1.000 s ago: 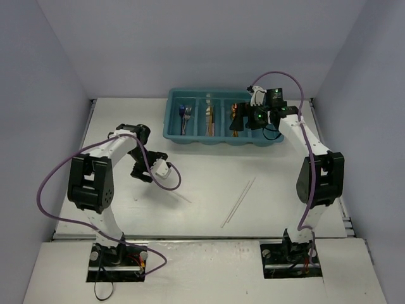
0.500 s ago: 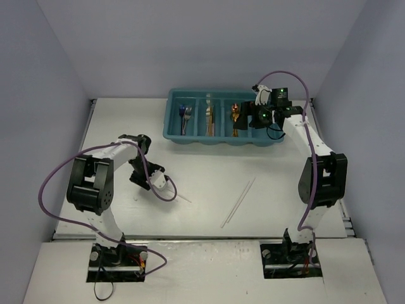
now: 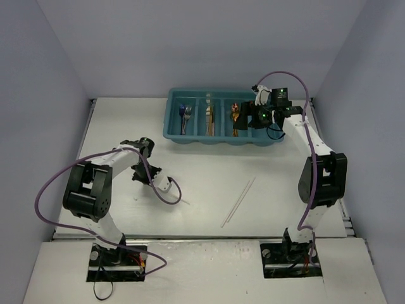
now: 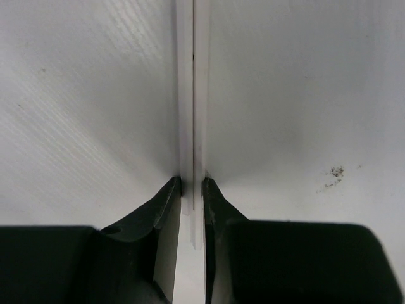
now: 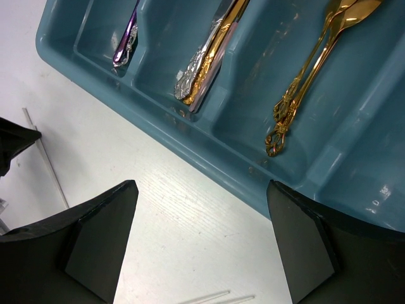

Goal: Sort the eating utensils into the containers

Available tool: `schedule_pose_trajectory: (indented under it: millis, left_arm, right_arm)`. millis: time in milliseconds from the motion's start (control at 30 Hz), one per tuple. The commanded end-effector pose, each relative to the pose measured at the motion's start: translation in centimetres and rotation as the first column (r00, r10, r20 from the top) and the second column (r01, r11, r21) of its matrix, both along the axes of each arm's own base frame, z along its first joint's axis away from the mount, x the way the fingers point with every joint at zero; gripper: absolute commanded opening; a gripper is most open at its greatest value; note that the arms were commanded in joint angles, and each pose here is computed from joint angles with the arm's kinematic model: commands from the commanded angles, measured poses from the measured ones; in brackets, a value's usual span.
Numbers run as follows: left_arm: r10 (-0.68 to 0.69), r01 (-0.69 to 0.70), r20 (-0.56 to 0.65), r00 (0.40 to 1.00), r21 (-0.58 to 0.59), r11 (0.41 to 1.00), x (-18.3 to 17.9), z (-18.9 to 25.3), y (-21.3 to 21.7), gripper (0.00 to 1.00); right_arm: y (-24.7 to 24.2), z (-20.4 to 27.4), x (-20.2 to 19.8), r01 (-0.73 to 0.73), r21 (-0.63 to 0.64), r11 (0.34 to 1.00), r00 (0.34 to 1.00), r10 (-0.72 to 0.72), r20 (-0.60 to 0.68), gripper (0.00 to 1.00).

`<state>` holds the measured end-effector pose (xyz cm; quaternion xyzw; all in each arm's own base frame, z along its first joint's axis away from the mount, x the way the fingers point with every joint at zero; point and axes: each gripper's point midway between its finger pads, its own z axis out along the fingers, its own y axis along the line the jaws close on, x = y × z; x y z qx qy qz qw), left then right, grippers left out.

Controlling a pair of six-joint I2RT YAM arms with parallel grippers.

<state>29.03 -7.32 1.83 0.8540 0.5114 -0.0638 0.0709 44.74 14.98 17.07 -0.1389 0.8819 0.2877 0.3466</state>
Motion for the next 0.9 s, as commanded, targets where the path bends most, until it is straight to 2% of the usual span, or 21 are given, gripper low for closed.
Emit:
schedule_pose_trajectory:
  millis: [0, 233, 567, 600, 767, 867]
  left_arm:
    - [0.087, -0.086, 0.001, 0.996, -0.102, 0.991, 0.5, -0.3, -2.4, 0.0]
    - [0.239, -0.227, 0.026, 0.971, -0.229, 0.947, 0.5, 3.8, -4.0, 0.0]
    - [0.465, -0.472, -0.11, 0.879, -0.344, 0.812, -0.6, 7.3, -6.0, 0.0]
    - [0.465, -0.473, -0.11, 0.878, -0.344, 0.811, -0.6, 7.3, -6.0, 0.0]
    - [0.603, -0.631, -0.196, 0.773, -0.33, 0.702, 0.3, 8.1, -6.7, 0.0]
    - [0.703, -0.741, -0.252, 0.665, -0.339, 0.58, 1.2, 9.0, -7.3, 0.0]
  right_arm:
    - [0.4, 3.8, -0.4, -0.03, 0.038, 0.999, 0.995, 0.026, 0.097, 0.8]
    - [0.4, 5.1, -0.6, -0.04, 0.033, 0.999, 0.99, 0.035, 0.136, 0.81]
    - [0.1, 7.6, -0.8, -0.043, 0.044, 0.998, 0.981, 0.034, 0.191, 0.84]
    - [0.0, 7.6, -0.8, -0.042, 0.044, 0.998, 0.981, 0.033, 0.191, 0.84]
    - [0.5, 9.9, -2.5, -0.09, 0.084, 0.992, 0.971, 0.069, 0.231, 0.87]
    - [1.2, 10.1, -4.6, -0.122, 0.143, 0.982, 0.975, 0.091, 0.202, 0.88]
